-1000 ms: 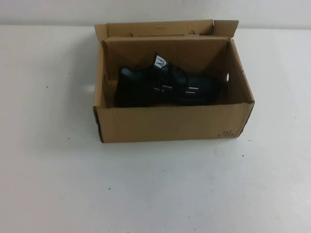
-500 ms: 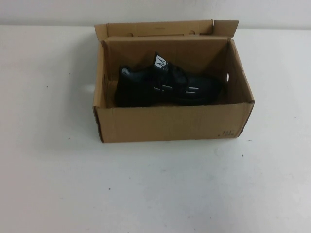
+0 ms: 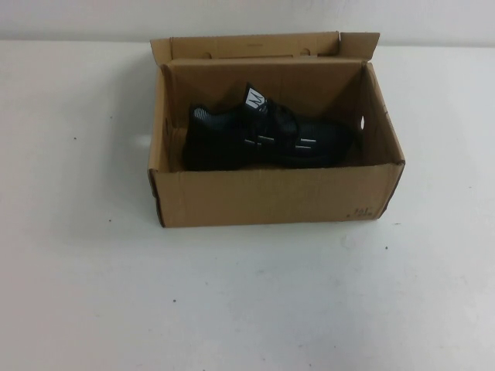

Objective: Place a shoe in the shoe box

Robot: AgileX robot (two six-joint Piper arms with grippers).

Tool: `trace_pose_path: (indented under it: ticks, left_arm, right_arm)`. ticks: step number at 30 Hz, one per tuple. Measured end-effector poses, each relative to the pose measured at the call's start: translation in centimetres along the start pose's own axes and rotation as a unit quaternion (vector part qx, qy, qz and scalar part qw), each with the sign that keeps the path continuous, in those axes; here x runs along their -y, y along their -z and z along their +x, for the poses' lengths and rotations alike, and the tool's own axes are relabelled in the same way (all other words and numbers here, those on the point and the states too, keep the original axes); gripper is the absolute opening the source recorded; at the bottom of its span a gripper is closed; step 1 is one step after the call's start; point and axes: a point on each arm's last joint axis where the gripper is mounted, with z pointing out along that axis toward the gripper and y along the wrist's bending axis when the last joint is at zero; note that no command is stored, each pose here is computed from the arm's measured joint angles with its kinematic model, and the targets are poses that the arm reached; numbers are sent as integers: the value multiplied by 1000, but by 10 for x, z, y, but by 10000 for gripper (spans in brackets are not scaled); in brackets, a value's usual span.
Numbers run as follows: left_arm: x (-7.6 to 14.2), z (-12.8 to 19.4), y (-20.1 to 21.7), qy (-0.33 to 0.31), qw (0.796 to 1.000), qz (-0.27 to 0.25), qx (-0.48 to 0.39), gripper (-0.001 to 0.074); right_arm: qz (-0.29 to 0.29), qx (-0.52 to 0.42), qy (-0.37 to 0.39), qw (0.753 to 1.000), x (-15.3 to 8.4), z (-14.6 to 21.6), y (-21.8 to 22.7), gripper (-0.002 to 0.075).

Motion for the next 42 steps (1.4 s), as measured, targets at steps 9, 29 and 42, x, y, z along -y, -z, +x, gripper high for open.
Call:
trace_pose_path:
  ticks: [9,29,42]
  left_arm:
    - [-1,6,-4,2,1000,-1,2,-1]
    - [-18,144,-43,-10,999,-44,-22,-1]
    - [-18,155,-42,2,996,-48,-74,-1]
  right_arm:
    - [0,0,0,1000,0,0,0,-17]
    - [0,0,-1,1000,0,0,0,-17]
    - [-1,0,-2,1000,0,0,0,-17]
